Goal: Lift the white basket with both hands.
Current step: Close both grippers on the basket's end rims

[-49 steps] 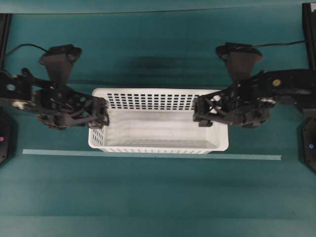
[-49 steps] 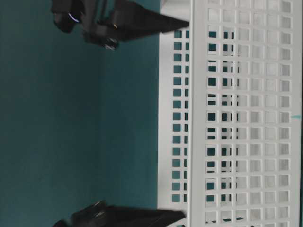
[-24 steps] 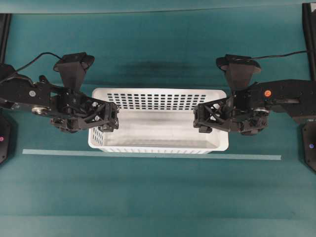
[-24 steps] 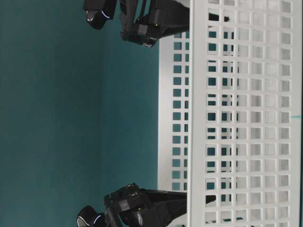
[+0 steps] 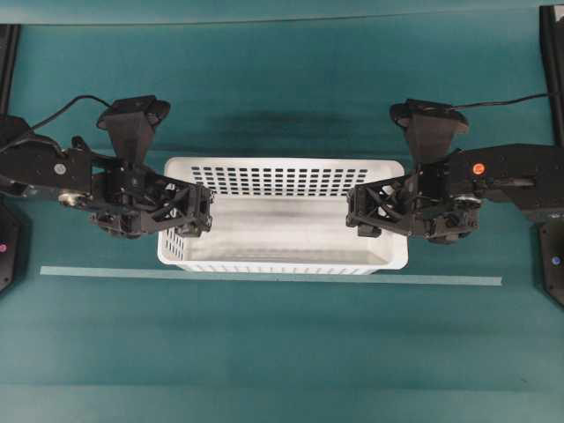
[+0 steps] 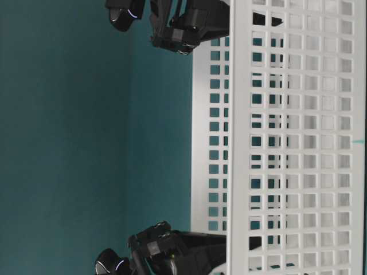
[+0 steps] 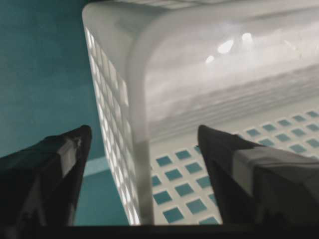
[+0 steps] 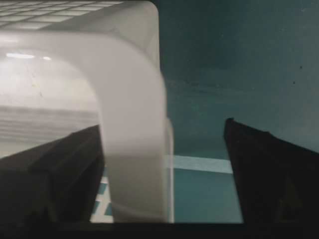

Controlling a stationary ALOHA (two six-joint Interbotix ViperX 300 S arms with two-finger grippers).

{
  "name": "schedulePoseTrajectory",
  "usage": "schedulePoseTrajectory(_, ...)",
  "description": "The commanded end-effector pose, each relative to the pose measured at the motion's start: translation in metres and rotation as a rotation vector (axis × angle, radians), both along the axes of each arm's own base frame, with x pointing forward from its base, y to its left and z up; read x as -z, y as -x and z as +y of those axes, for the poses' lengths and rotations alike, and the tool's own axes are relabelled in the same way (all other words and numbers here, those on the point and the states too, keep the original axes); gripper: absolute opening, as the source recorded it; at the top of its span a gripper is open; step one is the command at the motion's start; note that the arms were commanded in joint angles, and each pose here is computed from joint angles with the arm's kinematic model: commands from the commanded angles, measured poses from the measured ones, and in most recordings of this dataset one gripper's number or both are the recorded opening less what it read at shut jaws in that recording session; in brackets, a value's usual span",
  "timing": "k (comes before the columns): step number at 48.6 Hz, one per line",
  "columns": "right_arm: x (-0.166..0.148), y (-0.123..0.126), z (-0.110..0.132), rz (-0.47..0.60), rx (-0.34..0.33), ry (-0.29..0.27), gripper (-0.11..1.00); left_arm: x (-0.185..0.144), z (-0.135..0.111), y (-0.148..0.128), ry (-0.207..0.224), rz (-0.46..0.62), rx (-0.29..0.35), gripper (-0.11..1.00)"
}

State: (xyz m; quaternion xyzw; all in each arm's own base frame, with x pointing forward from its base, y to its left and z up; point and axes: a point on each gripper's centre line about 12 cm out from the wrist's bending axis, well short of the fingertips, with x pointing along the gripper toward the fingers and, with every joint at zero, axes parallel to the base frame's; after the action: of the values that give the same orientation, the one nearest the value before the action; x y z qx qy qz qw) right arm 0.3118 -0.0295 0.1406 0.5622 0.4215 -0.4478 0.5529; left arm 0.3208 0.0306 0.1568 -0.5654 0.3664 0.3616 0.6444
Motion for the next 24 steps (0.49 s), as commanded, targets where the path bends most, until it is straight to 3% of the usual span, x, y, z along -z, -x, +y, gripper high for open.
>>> schedulePoseTrajectory(1, 0.0064, -0.0026, -0.0001, 0.015, 0.01, -0.005, 0.84, 0.0037, -0.0016, -0.0022, 0.006, 0.012, -0.007, 0.79)
schedulePoseTrajectory(7, 0.0059, -0.0036, -0.0001, 0.008, 0.033, -0.011, 0.53, 0.0044, -0.0012, -0.0012, 0.027, 0.016, -0.047, 0.48)
schedulePoseTrajectory(13, 0.0054, -0.0063, -0.0004, -0.012, 0.038, -0.011, 0.21, 0.0052, -0.0028, 0.0004, 0.028, 0.018, -0.045, 0.16)
schedulePoseTrajectory(17, 0.0053, -0.0066, -0.0009, -0.015, 0.039, -0.01, 0.2, 0.006, -0.0034, 0.0009, 0.028, 0.019, -0.042, 0.06)
schedulePoseTrajectory(24, 0.0057, -0.0062, -0.0004, -0.013, 0.038, -0.01, 0.2, 0.005, -0.0028, 0.0, 0.027, 0.014, -0.043, 0.06)
